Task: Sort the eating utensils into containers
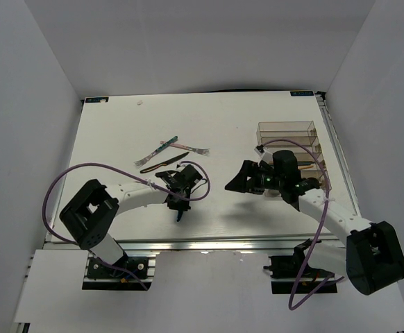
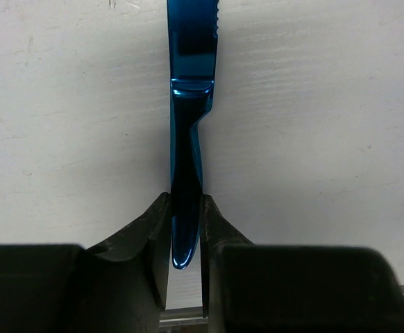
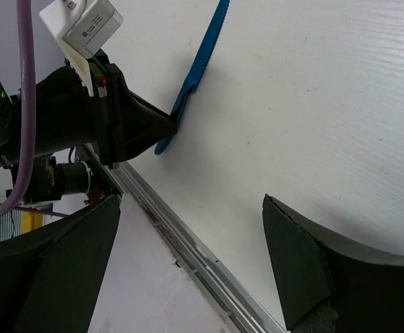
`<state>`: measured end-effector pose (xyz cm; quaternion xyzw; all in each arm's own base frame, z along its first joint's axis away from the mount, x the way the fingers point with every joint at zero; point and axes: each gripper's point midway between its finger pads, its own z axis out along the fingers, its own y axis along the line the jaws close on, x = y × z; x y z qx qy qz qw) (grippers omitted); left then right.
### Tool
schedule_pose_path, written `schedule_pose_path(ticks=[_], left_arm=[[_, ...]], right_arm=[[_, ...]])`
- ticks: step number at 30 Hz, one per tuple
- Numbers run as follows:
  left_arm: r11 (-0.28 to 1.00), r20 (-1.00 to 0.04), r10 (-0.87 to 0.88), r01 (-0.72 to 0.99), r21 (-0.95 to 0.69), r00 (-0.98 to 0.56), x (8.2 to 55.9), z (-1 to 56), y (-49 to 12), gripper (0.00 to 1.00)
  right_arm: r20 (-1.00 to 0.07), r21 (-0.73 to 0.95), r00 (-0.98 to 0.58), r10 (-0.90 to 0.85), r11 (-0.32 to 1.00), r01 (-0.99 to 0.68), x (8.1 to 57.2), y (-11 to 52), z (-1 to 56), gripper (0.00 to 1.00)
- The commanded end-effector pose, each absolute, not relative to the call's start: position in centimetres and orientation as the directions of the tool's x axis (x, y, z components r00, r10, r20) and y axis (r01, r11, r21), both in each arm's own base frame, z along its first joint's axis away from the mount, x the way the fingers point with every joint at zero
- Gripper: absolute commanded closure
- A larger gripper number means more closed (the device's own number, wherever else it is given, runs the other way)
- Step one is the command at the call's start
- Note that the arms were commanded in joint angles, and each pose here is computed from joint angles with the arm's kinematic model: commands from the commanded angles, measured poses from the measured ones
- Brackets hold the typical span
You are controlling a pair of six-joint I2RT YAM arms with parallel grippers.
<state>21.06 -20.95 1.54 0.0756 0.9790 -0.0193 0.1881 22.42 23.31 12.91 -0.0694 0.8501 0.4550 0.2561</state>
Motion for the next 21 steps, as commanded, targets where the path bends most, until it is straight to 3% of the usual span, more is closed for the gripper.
schedule_pose_path(ticks=[1, 12, 21], left_arm=[[0.988, -0.435, 0.116, 0.149, -0.042, -0.893, 21.9, 4.3, -21.7, 1.00], [0.982, -0.485, 0.102, 0.166, -0.091, -0.869, 22.5, 6.9, -23.2, 1.00], [0.976, -0.505, 0.095, 0.180, -0.122, -0.858, 22.5, 7.7, -24.3, 1.00]], right_arm=[[-0.539, 0.735, -0.833, 0.122, 0.550, -0.395, 23.1, 24.1, 14.1, 0.12], [-0.499, 0.770, -0.856, 0.135, 0.523, -0.366, 22.7, 25.9, 13.6, 0.13], [-0.350, 0.848, -0.914, 0.206, 0.484, -0.216, 22.6, 28.1, 11.5, 0.13]])
